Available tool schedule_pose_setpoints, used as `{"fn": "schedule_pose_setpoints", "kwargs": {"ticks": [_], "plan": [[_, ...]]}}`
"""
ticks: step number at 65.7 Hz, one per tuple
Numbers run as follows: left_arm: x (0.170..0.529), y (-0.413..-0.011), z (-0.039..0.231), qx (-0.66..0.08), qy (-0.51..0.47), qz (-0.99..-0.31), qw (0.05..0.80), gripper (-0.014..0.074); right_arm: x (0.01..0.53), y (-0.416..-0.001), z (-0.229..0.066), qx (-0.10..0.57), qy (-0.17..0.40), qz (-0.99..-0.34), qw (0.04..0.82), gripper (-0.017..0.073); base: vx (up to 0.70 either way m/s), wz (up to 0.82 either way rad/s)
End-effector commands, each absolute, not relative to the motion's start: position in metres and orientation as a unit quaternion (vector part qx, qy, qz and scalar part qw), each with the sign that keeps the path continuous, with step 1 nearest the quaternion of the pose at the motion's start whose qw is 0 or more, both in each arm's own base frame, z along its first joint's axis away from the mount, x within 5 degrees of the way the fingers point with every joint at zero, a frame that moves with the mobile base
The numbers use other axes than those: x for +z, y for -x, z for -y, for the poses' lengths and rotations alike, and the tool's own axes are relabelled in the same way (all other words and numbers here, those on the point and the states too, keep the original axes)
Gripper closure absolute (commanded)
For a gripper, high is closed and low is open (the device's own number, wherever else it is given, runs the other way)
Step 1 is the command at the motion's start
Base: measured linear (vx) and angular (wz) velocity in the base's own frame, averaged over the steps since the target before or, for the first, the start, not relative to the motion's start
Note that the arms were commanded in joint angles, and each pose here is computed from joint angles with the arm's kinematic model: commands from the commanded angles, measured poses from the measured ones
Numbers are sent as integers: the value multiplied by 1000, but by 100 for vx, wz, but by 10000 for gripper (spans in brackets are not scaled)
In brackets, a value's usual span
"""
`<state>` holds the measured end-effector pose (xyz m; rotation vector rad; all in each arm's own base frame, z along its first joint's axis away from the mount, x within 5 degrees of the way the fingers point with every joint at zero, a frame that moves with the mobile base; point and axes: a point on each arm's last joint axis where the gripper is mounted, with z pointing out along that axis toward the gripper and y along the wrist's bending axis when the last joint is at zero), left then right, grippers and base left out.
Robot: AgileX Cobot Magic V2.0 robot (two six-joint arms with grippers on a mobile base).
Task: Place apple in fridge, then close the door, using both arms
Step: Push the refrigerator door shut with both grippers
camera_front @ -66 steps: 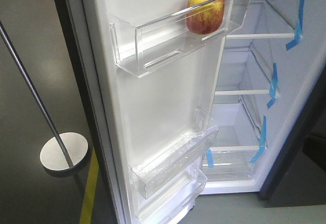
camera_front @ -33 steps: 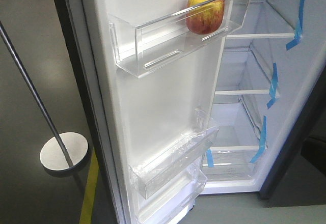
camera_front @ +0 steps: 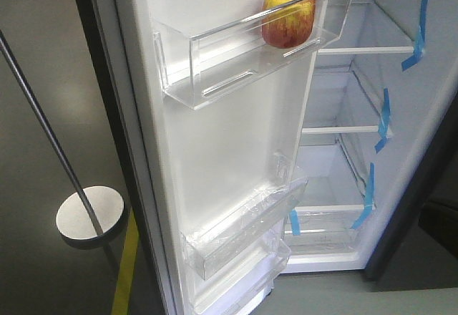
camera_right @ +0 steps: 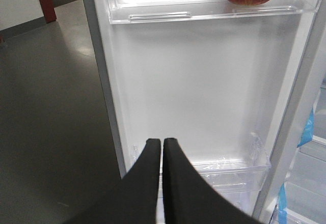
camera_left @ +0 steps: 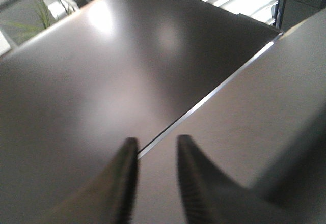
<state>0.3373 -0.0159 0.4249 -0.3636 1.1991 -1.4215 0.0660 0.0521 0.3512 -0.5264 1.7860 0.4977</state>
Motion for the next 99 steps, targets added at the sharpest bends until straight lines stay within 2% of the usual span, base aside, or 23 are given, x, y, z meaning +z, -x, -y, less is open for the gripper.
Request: {"fn": "schedule_pose_setpoints", "kwargs": {"ticks": [1, 8, 22, 35, 55, 72, 89, 99], "plan": [[449, -332, 23, -634, 97, -490, 591, 252, 362, -67, -51, 218, 207, -746, 595, 562, 0, 0], [447, -342, 32, -643, 82, -511, 565, 219, 362, -67, -52, 220, 206, -745, 595, 562, 0, 0], [447, -356, 44, -662, 39, -540, 519, 216, 364, -67, -52, 230, 200, -741, 598, 562, 0, 0], [447, -358, 53, -673, 14, -539, 507, 216, 364, -67, -52, 233, 198, -740, 599, 562, 0, 0], [447, -348, 82, -701, -33, -534, 472, 216, 365, -67, -53, 242, 193, -738, 600, 562, 0, 0], [449, -329, 125, -743, -95, -517, 414, 216, 365, -67, -53, 243, 193, -738, 600, 562, 0, 0], [449, -298, 189, -762, -162, -522, 348, 216, 366, -67, -53, 242, 192, -737, 601, 562, 0, 0], [460, -293, 194, -738, -202, -531, 364, 216, 369, -69, -51, 241, 175, -727, 618, 554, 0, 0]]}}
